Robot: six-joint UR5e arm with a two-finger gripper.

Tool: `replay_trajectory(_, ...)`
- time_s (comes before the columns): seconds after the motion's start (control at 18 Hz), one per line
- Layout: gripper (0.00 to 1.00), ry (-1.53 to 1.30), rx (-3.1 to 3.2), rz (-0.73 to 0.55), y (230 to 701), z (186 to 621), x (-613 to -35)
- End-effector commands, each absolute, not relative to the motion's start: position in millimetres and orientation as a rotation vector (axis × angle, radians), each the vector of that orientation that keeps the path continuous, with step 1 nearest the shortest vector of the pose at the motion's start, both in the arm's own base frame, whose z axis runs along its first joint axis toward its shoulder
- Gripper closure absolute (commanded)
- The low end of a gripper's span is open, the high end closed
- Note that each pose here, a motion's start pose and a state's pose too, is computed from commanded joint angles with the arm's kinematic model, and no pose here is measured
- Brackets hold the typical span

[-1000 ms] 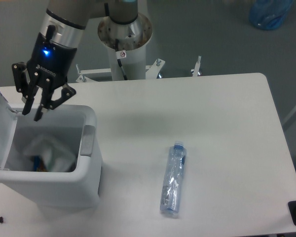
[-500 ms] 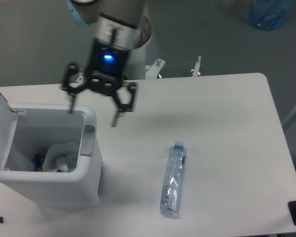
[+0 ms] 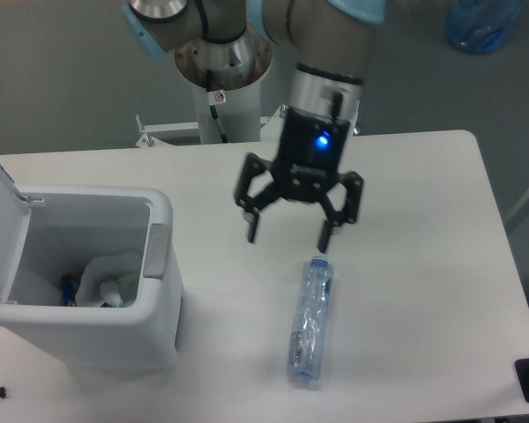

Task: Place the trash in the trash can
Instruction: 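Move the open gripper over the clear plastic water bottle, then lower the gripper around the bottle and close on it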

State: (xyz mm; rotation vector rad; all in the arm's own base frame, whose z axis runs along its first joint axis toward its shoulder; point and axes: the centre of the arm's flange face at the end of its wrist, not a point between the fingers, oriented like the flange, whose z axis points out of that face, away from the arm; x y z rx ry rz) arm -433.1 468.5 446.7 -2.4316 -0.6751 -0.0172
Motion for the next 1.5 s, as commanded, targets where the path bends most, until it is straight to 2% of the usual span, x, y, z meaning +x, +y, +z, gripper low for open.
replay_trajectory(0.22,0.00,-0.698,-2.540,0.008,474,394,-453)
replay_trajectory(0.72,0.00,-0.695,-2.588,-0.010,497,347,-472)
replay_trajectory(0.89,0.00,-0.665,-2.564,0.025,512,330,-479)
replay_trajectory(1.28,0.00,-0.618,-2.671,0.098,528,299,-472)
replay_trajectory(1.5,0.00,-0.545,-2.755,0.107,551,267,-447)
